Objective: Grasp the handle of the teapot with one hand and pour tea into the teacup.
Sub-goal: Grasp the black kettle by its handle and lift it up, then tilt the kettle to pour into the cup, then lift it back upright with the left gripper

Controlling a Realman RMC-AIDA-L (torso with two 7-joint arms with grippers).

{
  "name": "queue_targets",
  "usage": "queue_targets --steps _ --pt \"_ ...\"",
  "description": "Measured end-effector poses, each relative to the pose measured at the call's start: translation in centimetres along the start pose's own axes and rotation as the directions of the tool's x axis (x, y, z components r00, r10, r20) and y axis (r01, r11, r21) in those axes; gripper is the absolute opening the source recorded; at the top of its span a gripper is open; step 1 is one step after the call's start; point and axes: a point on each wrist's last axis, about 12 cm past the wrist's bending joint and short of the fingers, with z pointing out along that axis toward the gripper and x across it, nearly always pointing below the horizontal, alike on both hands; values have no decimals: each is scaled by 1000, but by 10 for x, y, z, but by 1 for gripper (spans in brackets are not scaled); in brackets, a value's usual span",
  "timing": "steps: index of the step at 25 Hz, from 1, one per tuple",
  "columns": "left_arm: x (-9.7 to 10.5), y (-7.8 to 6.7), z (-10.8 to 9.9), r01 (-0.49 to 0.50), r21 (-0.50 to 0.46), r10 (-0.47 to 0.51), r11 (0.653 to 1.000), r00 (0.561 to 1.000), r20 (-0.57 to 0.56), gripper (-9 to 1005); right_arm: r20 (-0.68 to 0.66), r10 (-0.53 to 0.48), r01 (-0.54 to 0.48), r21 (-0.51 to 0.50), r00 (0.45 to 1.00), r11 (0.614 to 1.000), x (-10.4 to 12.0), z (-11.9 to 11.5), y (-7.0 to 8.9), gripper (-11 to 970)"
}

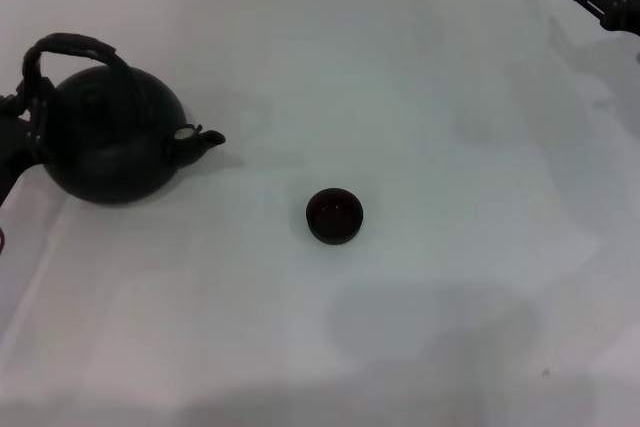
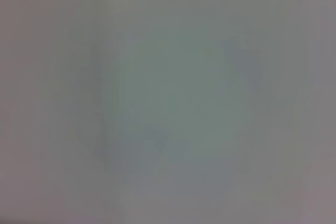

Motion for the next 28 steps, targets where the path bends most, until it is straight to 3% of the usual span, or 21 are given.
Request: queue_targets --steps 5,10,19,23,28 --pt "-1 -1 2 -8 13 8 1000 1000 4 185 0 1 -1 0 1000 1000 0 0 0 869" --pt "-5 -3 2 -8 30 7 1000 999 35 109 -2 2 -2 1 1000 1000 0 0 0 868" --pt "-22 -8 17 -57 94 46 994 992 118 110 -5 2 -2 2 1000 1000 1 0 0 868" --pt "-29 -17 33 -195 139 174 971 973 150 110 -3 11 -11 1 1000 1000 0 1 0 868" --pt "-35 -33 53 -340 235 301 910 935 187 111 -6 14 -14 1 1000 1000 0 1 0 869"
